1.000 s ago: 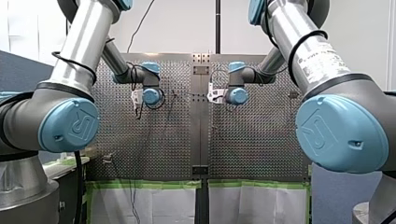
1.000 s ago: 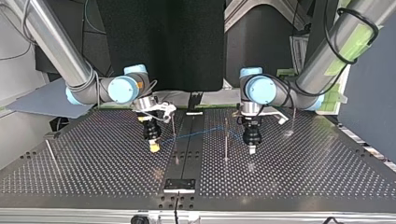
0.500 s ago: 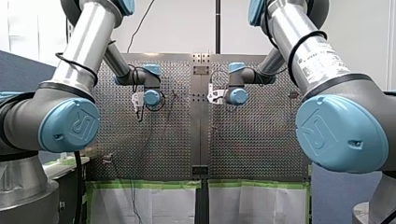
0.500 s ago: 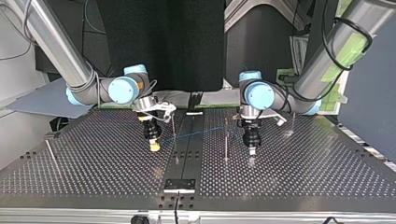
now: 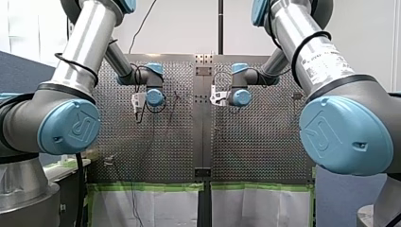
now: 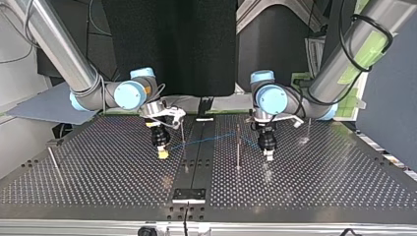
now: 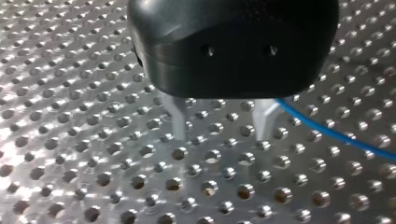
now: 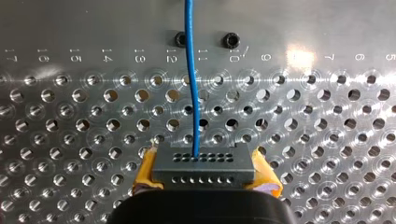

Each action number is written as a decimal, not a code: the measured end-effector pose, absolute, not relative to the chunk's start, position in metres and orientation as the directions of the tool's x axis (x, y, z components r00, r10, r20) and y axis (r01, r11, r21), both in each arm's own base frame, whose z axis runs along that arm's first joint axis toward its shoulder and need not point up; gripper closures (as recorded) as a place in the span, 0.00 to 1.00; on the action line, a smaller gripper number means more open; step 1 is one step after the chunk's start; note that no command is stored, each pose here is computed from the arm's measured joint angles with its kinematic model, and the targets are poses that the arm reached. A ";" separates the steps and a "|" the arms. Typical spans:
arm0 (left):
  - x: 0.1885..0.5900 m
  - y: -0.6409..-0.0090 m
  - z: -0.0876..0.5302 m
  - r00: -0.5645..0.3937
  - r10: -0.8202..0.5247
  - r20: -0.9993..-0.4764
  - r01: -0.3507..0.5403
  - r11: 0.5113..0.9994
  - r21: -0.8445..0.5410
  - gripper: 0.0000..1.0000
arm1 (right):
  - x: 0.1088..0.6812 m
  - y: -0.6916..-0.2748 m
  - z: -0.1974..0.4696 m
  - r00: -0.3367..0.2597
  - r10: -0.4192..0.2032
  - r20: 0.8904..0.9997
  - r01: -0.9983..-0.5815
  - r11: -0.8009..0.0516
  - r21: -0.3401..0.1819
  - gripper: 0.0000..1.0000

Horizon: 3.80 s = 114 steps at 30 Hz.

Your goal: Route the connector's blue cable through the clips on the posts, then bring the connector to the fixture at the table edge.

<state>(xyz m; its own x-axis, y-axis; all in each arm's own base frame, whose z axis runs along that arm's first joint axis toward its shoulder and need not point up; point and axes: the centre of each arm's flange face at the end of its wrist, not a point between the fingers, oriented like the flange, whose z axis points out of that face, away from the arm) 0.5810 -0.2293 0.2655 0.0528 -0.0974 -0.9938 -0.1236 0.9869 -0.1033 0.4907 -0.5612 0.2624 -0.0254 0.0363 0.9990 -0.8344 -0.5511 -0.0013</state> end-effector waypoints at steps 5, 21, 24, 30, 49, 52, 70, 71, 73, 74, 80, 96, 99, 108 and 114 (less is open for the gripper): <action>0.574 -0.234 0.261 0.012 -0.085 -0.996 -0.126 0.988 -0.086 0.00 | 0.490 -0.561 0.262 -0.022 0.030 0.999 -0.835 -0.551 -0.002 1.00; 0.533 -0.241 0.274 0.046 -0.167 -0.985 -0.061 0.984 -0.169 0.00 | 0.489 -0.560 0.260 -0.016 0.018 1.000 -0.836 -0.549 -0.003 1.00; 0.523 -0.245 0.267 0.022 -0.170 -0.985 -0.032 0.985 -0.171 0.00 | 0.489 -0.560 0.260 -0.015 0.017 1.000 -0.836 -0.549 -0.004 1.00; 0.503 -0.251 0.247 -0.032 -0.160 -0.987 -0.010 0.987 -0.159 0.00 | 0.489 -0.559 0.260 -0.012 0.012 1.000 -0.836 -0.549 -0.004 1.00; 0.457 -0.253 0.257 -0.031 -0.175 -0.984 0.021 0.984 -0.176 0.00 | 0.491 -0.556 0.259 -0.006 0.004 1.000 -0.834 -0.552 -0.003 1.00; 0.454 -0.256 0.260 -0.034 -0.176 -0.984 0.038 0.983 -0.177 0.00 | 0.491 -0.556 0.259 -0.006 0.004 1.000 -0.833 -0.553 -0.003 1.00; 0.450 -0.262 0.291 0.033 -0.195 -0.980 0.114 0.975 -0.190 0.00 | 0.492 -0.556 0.258 -0.006 0.003 1.000 -0.833 -0.553 -0.004 1.00; 0.449 -0.261 0.297 0.047 -0.200 -0.979 0.120 0.974 -0.193 0.00 | 0.492 -0.555 0.258 -0.007 0.003 1.000 -0.833 -0.554 -0.004 1.00; 0.448 -0.261 0.305 0.065 -0.206 -0.976 0.128 0.972 -0.197 0.00 | 0.492 -0.555 0.259 -0.007 0.003 1.000 -0.832 -0.554 -0.004 1.00; 0.447 -0.260 0.310 0.073 -0.209 -0.975 0.131 0.971 -0.199 0.00 | 0.492 -0.555 0.258 -0.007 0.003 1.000 -0.832 -0.554 -0.004 1.00; 0.441 -0.261 0.315 0.063 -0.207 -0.976 0.135 0.971 -0.197 0.00 | 0.492 -0.556 0.258 -0.007 0.002 1.000 -0.833 -0.554 -0.005 1.00; 0.433 -0.260 0.302 -0.026 -0.194 -0.981 0.110 0.975 -0.195 0.00 | 0.491 -0.556 0.258 -0.007 0.001 1.000 -0.833 -0.554 -0.006 1.00; 0.432 -0.261 0.301 -0.031 -0.191 -0.981 0.115 0.974 -0.193 0.00 | 0.491 -0.556 0.258 -0.008 0.001 1.000 -0.833 -0.553 -0.006 1.00; 0.431 -0.262 0.300 -0.038 -0.189 -0.981 0.117 0.974 -0.192 0.00 | 0.490 -0.557 0.258 -0.008 0.001 1.000 -0.834 -0.552 -0.006 1.00; 0.431 -0.261 0.300 -0.041 -0.188 -0.981 0.115 0.975 -0.192 0.00 | 0.491 -0.556 0.258 -0.007 -0.002 1.000 -0.833 -0.554 -0.007 1.00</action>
